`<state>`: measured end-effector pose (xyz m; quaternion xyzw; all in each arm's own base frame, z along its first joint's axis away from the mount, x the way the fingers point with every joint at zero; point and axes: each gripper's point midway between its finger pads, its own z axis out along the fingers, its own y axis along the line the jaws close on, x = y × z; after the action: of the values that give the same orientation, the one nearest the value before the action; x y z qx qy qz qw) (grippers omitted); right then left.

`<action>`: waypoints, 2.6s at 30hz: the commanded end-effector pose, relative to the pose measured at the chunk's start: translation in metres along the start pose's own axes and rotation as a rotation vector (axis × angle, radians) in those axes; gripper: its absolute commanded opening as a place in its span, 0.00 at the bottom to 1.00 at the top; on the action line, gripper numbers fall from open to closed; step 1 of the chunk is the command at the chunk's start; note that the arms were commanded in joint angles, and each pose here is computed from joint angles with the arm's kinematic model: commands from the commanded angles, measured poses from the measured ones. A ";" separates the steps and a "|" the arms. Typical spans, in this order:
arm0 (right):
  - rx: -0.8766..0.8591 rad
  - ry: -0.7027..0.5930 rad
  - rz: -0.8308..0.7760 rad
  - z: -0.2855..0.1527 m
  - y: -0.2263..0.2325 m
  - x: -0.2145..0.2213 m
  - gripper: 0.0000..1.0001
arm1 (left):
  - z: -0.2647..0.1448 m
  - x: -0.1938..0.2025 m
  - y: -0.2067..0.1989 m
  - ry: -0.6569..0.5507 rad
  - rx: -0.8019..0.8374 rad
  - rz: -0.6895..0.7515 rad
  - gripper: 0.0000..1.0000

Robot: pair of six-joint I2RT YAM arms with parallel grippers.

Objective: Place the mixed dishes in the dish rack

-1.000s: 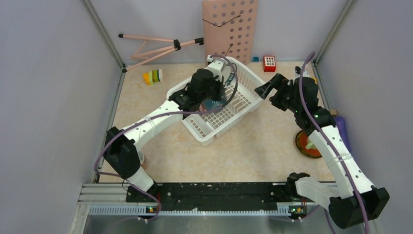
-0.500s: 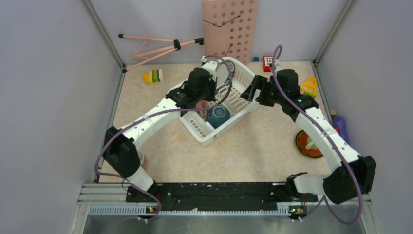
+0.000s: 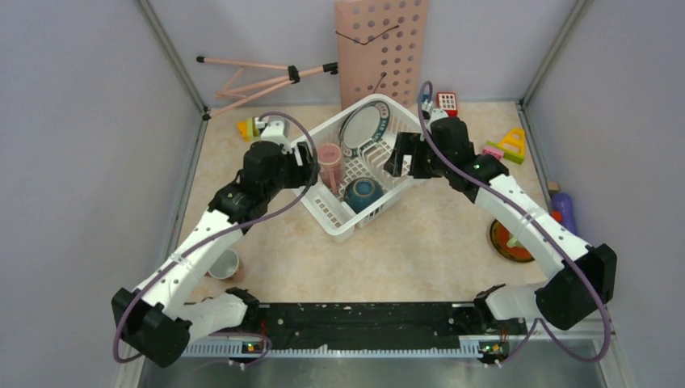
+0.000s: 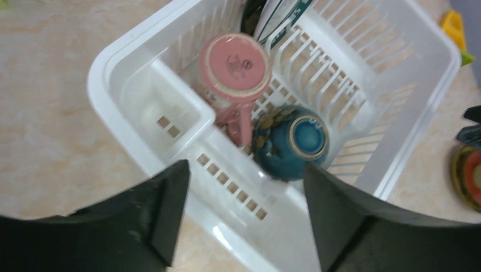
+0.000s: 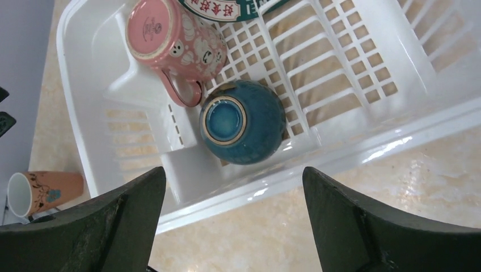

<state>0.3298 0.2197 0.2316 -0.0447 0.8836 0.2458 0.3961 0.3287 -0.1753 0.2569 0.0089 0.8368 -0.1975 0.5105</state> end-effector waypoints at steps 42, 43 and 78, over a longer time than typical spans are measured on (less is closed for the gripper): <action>-0.091 -0.166 -0.004 -0.053 -0.013 0.040 0.96 | -0.127 0.106 0.188 0.149 -0.929 -0.496 0.73; -0.098 -0.168 -0.007 -0.054 -0.011 0.039 0.96 | -0.123 0.107 0.193 0.138 -0.927 -0.488 0.73; -0.088 -0.151 -0.030 -0.046 -0.013 0.040 0.96 | -0.138 0.141 0.192 0.279 -1.036 -0.768 0.70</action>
<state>0.2677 0.1886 0.2025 -0.0513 0.8573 0.2718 0.4342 0.1915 0.0329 0.1491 -0.4926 0.8254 0.0843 0.2626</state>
